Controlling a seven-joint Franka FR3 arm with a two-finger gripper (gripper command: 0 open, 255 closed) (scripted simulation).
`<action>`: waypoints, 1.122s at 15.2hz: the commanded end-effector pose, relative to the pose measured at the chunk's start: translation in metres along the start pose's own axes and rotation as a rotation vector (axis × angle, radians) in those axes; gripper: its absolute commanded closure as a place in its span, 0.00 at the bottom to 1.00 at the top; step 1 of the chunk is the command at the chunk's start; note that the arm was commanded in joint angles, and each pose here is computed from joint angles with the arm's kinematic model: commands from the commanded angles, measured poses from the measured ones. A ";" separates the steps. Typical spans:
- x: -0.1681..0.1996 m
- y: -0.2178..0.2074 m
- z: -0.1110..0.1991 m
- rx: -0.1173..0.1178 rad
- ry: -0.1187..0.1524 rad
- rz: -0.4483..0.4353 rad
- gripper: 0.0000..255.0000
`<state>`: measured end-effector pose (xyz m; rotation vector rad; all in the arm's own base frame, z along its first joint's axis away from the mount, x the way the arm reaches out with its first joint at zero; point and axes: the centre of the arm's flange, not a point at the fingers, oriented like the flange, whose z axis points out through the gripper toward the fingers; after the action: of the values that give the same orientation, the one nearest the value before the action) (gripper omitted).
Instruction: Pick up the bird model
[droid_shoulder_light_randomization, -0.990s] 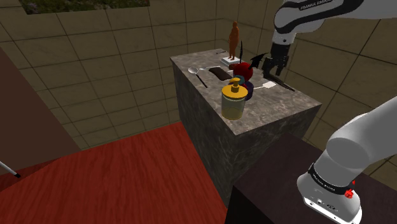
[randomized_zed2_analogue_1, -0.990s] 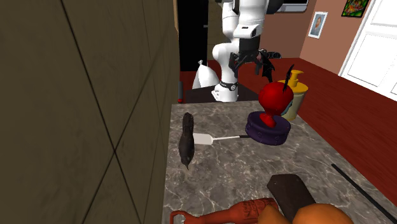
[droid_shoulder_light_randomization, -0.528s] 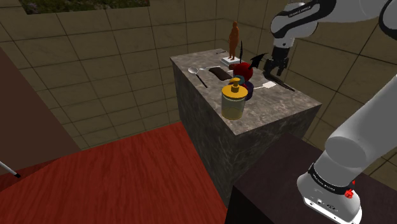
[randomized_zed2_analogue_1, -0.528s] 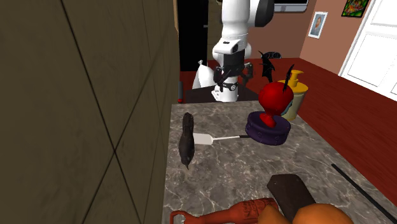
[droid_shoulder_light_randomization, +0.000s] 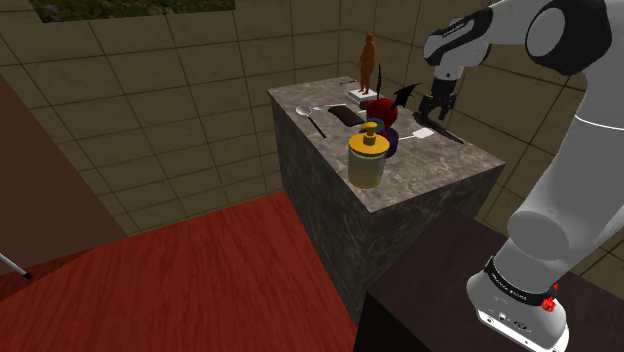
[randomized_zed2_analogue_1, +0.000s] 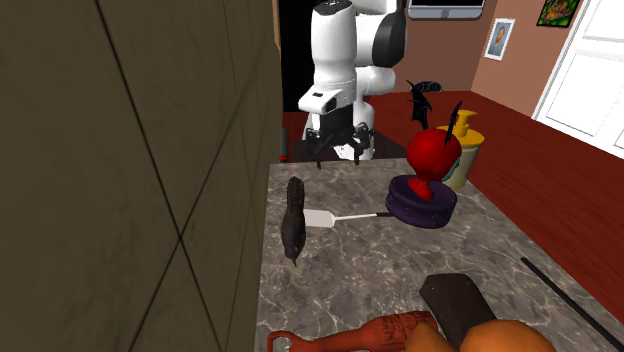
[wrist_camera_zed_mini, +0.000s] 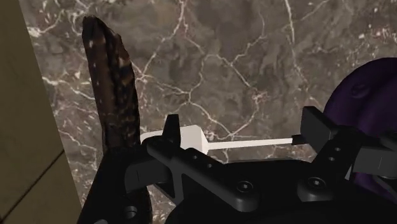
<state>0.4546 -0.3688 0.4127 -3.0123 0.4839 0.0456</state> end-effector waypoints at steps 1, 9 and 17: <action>0.014 0.023 0.007 0.000 0.000 0.015 0.00; 0.062 0.112 0.039 0.004 -0.001 0.079 0.00; 0.065 0.119 0.080 0.004 -0.001 0.082 0.00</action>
<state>0.4827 -0.4904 0.3317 -2.9911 0.5963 0.0391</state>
